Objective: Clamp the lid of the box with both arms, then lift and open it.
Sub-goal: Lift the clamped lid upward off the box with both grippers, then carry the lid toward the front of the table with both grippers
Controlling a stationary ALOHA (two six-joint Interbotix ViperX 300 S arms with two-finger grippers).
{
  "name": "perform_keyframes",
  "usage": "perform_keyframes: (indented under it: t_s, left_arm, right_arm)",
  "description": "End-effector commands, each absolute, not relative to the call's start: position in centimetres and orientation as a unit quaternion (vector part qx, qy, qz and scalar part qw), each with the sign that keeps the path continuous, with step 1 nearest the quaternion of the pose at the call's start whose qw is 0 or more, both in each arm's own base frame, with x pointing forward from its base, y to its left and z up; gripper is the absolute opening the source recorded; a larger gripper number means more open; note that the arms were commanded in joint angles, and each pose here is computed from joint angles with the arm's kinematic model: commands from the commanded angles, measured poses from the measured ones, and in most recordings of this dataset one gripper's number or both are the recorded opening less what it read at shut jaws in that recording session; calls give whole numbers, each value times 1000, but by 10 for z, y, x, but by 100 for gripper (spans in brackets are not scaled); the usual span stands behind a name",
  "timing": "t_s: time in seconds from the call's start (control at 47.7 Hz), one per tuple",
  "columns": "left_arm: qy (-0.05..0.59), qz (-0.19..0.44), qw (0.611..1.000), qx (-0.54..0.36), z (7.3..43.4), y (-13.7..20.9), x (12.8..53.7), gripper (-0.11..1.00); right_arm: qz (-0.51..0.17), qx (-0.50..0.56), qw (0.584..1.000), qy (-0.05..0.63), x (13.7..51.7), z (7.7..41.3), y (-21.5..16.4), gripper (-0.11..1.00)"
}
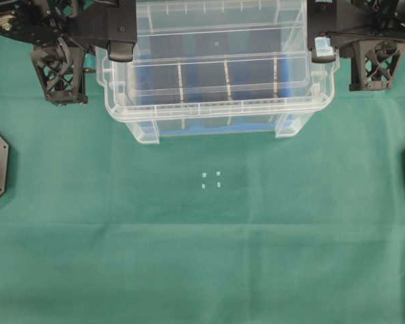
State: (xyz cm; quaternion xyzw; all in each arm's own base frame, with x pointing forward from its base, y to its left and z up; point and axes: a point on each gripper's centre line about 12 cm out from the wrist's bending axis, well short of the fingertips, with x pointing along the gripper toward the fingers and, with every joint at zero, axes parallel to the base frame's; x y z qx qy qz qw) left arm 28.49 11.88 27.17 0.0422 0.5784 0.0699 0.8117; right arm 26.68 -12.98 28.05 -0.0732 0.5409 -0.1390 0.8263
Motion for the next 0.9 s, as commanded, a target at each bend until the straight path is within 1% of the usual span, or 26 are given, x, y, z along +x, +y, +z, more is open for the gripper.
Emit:
perform_keyframes:
  t_s: [0.0, 0.461, 0.88]
  left_arm:
    - [534, 61, 842, 53, 298, 104, 304, 1]
    - [534, 41, 844, 42, 296, 72, 312, 1]
    - [537, 13, 843, 35, 295, 31, 316, 1]
  right_arm:
    - [-126, -81, 857, 493, 287, 308, -111, 0]
    - [-106, -60, 862, 492, 292, 310, -79, 0]
    - [-80, -26, 864, 496, 288, 308, -32, 0]
